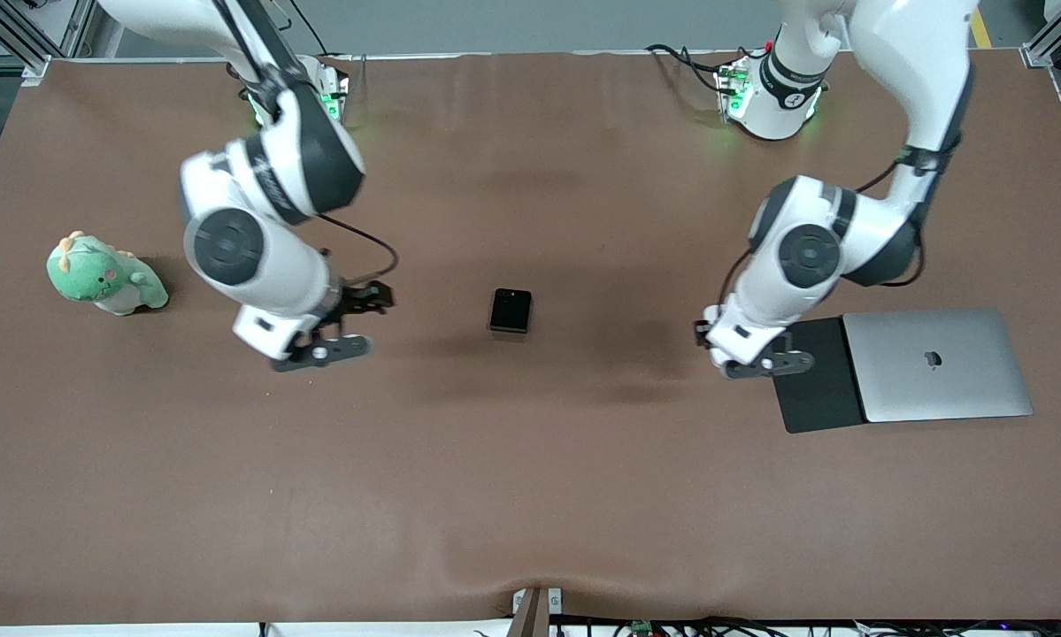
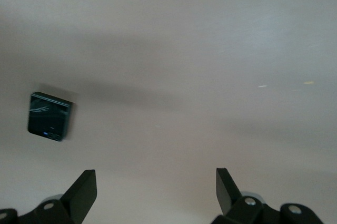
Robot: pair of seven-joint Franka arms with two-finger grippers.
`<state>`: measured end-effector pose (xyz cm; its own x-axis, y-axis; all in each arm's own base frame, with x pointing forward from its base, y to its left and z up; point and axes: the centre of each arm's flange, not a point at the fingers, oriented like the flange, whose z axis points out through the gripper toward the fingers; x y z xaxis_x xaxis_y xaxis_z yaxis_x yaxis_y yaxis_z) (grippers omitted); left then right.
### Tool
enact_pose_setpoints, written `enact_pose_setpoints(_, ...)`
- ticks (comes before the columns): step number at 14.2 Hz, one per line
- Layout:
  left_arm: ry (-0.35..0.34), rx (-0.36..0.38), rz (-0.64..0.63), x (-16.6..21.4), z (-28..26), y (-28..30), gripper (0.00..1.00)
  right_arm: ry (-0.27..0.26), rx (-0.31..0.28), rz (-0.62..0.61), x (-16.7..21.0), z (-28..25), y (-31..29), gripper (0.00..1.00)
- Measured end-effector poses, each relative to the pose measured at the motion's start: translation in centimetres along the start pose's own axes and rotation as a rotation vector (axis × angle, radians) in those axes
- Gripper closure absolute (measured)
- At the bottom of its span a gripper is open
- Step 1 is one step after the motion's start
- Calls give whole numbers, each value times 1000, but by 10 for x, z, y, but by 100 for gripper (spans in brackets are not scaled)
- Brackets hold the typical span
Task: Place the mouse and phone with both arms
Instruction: 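Carry the mouse to the pad while the right gripper reaches the phone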
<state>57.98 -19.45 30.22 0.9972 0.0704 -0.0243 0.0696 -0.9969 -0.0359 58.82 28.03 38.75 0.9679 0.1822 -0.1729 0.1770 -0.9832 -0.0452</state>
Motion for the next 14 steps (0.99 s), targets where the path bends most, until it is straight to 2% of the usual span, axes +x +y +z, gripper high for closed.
enact_pose_setpoints(3,-12,0,13,17,6,-56,40,66,12,113,3,50,-71,0)
enact_pose_setpoints(5,-13,-3,14,24,12,-85,40,87,11,150,-2,86,-115,0)
enact_pose_setpoints(9,-6,-19,-14,34,34,-114,40,141,28,243,-17,163,-180,0)
enact_pose_setpoints(11,7,-30,-24,39,49,-120,40,161,36,255,-28,192,-197,0)
enact_pose_setpoints(14,18,-44,-27,45,70,-135,40,185,41,241,-36,209,-202,0)
